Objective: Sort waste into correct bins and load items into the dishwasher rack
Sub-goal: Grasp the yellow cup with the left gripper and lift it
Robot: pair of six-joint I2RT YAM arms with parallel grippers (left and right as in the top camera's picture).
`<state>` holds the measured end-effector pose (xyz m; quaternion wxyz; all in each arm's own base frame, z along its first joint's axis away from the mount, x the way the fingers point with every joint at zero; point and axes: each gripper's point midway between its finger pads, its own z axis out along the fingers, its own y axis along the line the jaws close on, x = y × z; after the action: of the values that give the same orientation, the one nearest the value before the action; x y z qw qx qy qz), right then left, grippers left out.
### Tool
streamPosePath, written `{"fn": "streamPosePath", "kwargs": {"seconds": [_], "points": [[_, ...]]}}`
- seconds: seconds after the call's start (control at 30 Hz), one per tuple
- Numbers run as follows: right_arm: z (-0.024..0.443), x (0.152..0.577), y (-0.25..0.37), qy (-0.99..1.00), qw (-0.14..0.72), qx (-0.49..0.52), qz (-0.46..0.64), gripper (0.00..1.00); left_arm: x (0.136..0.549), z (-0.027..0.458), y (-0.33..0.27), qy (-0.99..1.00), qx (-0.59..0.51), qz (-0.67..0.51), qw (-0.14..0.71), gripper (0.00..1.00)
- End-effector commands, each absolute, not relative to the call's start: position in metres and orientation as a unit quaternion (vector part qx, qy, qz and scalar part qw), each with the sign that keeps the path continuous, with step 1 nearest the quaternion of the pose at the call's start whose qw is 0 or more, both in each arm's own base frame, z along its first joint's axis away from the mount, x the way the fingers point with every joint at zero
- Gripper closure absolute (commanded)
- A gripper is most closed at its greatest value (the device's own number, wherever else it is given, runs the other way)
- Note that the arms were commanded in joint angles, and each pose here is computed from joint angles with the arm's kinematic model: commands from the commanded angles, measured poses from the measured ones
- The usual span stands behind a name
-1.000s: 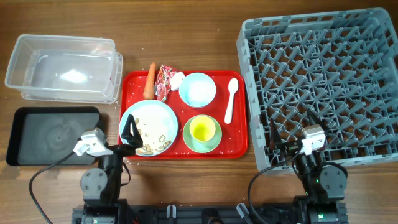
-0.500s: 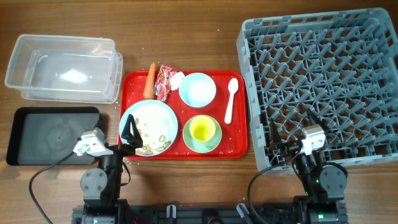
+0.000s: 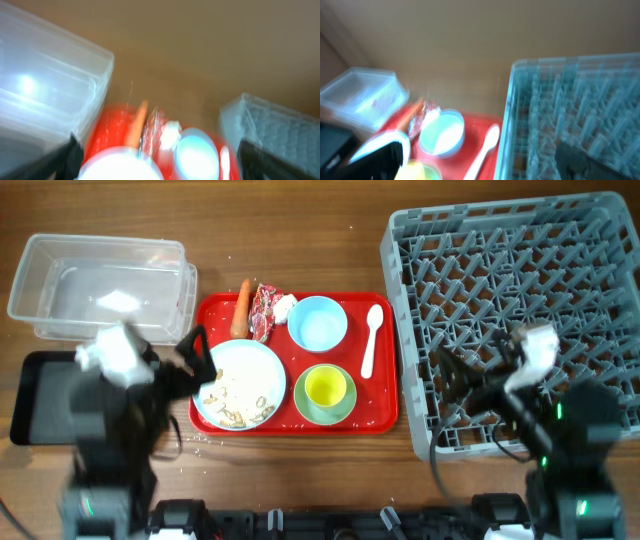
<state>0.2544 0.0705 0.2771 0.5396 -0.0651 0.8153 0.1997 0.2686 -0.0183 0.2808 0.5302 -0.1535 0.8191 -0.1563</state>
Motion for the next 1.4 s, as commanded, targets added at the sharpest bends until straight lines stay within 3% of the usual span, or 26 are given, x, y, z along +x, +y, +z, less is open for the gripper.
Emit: {"fn": "streamPosePath", "kwargs": {"seconds": [0.0,0.07,0.13,0.2,0.23,0.3,0.4,0.53,0.63,0.7,0.73,0.77,0.93,1.03,1.1,1.17,1.37], "points": [[0.300,0.281,0.083,0.861,0.443,-0.051,0.244,0.00,0.311,0.306,-0.044,0.887,-0.143,-0.179,0.401,0.00],[0.306,0.296,0.089,0.884,0.384,-0.042,0.262,0.00,0.323,0.301,-0.056,0.920,-0.142,-0.175,0.320,0.00],[0.306,0.302,0.101,0.888,0.347,-0.049,0.298,0.00,0.325,0.289,-0.087,0.929,-0.125,-0.246,0.248,0.00],[0.299,0.306,0.108,0.888,0.327,-0.056,0.319,0.00,0.326,0.268,-0.106,0.937,-0.112,-0.266,0.195,0.12],[0.293,0.308,0.104,0.895,0.320,-0.048,0.306,0.07,0.320,0.252,-0.118,0.950,-0.086,-0.255,0.161,0.18],[0.283,0.310,0.091,0.910,0.313,-0.010,0.272,0.08,0.300,0.207,-0.132,0.982,-0.039,-0.152,0.103,0.27],[0.269,0.304,0.077,0.927,0.287,0.033,0.239,0.08,0.269,0.150,-0.171,0.994,0.049,-0.085,0.050,0.37],[0.258,0.301,0.073,0.935,0.271,0.041,0.226,0.08,0.259,0.111,-0.201,0.995,0.068,-0.071,0.022,0.43],[0.252,0.304,0.073,0.938,0.260,0.044,0.226,0.09,0.261,0.083,-0.204,0.996,0.083,-0.029,0.008,0.59],[0.248,0.306,0.073,0.939,0.251,0.057,0.228,0.10,0.265,0.059,-0.199,0.998,0.066,0.004,-0.008,0.75],[0.248,0.306,0.073,0.939,0.251,0.058,0.228,0.11,0.265,0.054,-0.199,0.998,0.064,0.008,-0.014,0.91],[0.248,0.306,0.073,0.939,0.251,0.058,0.228,0.14,0.264,0.054,-0.199,0.998,0.062,0.006,-0.015,0.96],[0.250,0.306,0.075,0.937,0.254,0.055,0.233,0.20,0.279,0.138,-0.197,0.997,0.022,-0.069,-0.002,0.96],[0.278,0.307,0.111,0.901,0.273,-0.018,0.337,0.24,0.303,0.212,-0.201,0.956,0.022,-0.292,0.024,0.96],[0.311,0.301,0.149,0.847,0.300,-0.114,0.425,0.28,0.318,0.261,-0.197,0.878,0.019,-0.477,0.025,0.96],[0.335,0.289,0.180,0.792,0.329,-0.219,0.466,0.28,0.320,0.298,-0.191,0.809,0.022,-0.587,0.020,0.96],[0.347,0.281,0.236,0.734,0.339,-0.316,0.497,0.19,0.299,0.318,-0.211,0.770,0.037,-0.637,-0.028,0.96]]}}
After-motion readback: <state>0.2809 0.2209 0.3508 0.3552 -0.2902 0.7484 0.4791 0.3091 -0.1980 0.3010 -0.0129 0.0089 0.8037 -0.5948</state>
